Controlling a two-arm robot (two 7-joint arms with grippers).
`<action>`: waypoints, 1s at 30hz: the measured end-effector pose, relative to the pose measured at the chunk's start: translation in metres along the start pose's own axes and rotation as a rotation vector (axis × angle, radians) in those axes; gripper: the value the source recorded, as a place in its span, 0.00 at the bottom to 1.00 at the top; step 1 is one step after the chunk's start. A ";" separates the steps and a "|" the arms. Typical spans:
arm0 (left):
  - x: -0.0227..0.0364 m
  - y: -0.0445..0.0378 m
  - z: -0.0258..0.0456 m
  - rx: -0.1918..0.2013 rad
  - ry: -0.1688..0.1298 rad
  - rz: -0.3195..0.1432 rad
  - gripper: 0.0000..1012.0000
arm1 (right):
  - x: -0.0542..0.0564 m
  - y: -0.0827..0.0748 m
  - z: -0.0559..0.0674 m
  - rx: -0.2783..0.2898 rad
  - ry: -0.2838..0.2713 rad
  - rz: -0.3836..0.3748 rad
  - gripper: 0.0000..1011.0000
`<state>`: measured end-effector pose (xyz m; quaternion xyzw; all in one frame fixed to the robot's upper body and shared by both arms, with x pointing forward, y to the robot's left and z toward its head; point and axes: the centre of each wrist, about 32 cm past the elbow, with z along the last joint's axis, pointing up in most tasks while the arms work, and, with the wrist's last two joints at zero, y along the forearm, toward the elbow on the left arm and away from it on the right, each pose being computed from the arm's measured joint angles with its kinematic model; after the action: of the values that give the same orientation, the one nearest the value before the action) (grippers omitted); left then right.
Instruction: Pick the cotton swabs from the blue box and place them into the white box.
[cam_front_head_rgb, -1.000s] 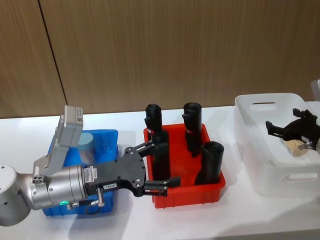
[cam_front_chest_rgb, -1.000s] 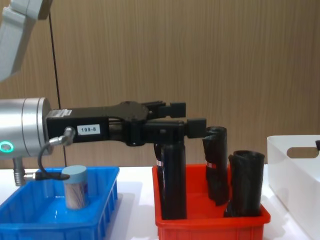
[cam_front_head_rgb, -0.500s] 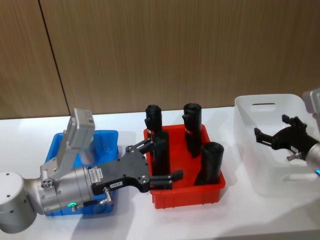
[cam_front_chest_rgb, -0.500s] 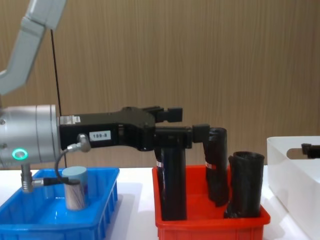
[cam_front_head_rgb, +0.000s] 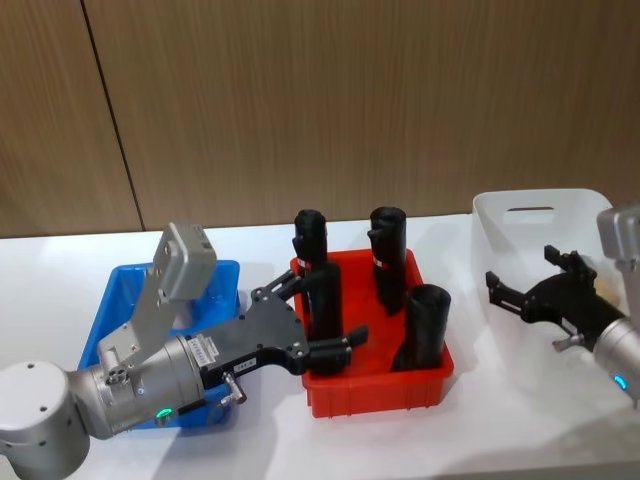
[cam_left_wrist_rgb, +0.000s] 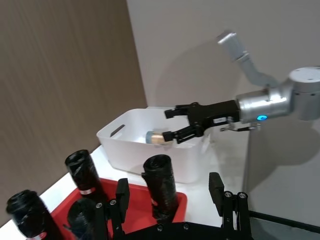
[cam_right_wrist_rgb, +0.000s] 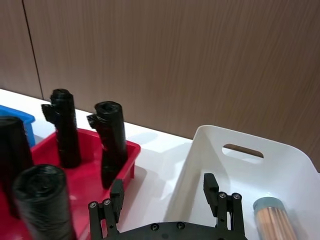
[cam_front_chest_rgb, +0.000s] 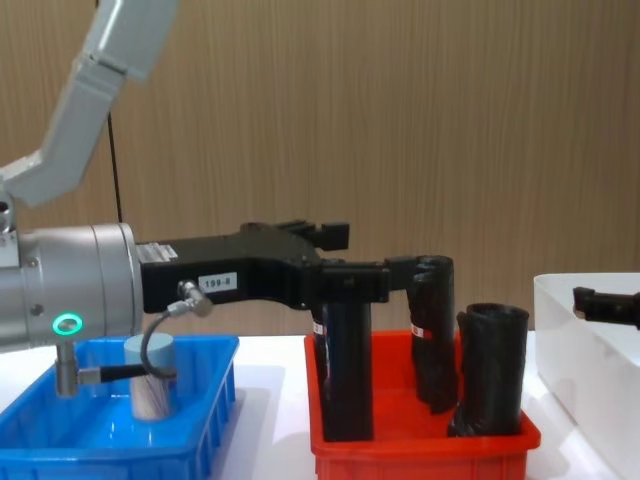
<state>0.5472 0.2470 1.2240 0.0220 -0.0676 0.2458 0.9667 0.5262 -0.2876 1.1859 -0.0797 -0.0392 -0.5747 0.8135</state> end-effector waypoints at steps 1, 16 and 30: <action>-0.0009 -0.0003 -0.0001 0.001 -0.002 0.008 0.99 | -0.002 -0.001 0.000 0.004 0.002 0.001 0.99; -0.0198 -0.0058 -0.0034 0.021 -0.031 0.168 0.99 | -0.044 -0.032 0.002 0.083 0.057 0.001 0.99; -0.0380 -0.0101 -0.0057 0.031 -0.062 0.323 0.99 | -0.071 -0.059 0.009 0.141 0.108 -0.006 0.99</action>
<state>0.5197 0.2206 1.2128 0.0331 -0.0964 0.3981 0.9116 0.4472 -0.2390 1.1883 0.0090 -0.0361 -0.5766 0.8162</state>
